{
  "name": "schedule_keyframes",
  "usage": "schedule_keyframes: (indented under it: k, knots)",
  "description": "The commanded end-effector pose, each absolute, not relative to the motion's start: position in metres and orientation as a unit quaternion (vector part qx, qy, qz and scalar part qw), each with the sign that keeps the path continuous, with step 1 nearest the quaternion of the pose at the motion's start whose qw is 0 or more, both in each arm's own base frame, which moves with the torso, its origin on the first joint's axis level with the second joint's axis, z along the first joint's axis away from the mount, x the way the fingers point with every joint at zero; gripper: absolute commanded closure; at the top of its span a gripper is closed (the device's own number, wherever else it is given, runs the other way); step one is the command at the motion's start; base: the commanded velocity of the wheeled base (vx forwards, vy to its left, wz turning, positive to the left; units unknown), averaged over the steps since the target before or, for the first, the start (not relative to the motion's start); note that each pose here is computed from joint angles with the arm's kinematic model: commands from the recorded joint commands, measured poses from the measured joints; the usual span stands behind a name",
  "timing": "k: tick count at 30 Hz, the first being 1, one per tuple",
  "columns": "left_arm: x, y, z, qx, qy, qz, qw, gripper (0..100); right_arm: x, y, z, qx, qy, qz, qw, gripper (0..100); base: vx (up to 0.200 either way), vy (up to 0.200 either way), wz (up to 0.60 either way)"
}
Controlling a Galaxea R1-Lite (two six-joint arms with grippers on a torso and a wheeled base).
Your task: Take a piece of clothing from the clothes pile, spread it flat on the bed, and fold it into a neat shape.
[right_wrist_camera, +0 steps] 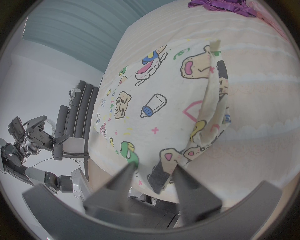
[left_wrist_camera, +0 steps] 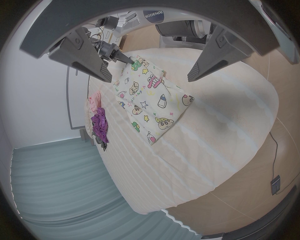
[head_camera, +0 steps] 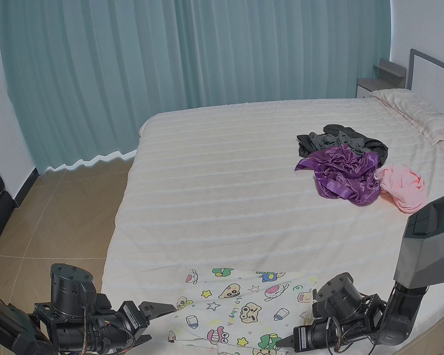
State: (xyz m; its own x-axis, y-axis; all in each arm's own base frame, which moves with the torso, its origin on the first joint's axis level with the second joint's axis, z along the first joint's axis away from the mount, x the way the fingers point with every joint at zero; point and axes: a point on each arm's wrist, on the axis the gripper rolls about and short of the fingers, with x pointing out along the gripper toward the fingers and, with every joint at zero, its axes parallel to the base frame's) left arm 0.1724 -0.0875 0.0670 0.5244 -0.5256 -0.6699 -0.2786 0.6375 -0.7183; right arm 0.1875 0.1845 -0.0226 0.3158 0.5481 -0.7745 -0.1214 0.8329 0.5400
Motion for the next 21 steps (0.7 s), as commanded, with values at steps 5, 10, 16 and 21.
schedule_keyframes:
  k: [5, 10, 16, 21]
  knots:
    - [0.172, -0.087, 0.067, -0.418, 0.482, -0.080, 0.766, 0, 0.183, 0.180, -0.016, 0.192, 0.537, 0.208, 0.795, 100, 0.000, 0.000, 0.00]
    - [0.173, -0.088, 0.065, -0.417, 0.485, -0.077, 0.765, 0, 0.177, 0.174, -0.008, 0.189, 0.535, 0.212, 0.796, 100, 0.000, 0.000, 0.00]
    - [0.173, -0.088, 0.065, -0.417, 0.484, -0.077, 0.766, 0, 0.177, 0.172, 0.003, 0.195, 0.521, 0.219, 0.801, 100, 0.000, 0.000, 0.00]
    - [0.173, -0.088, 0.065, -0.417, 0.485, -0.076, 0.765, 0, 0.171, 0.168, 0.004, 0.169, 0.540, 0.215, 0.796, 100, 0.000, 0.000, 0.00]
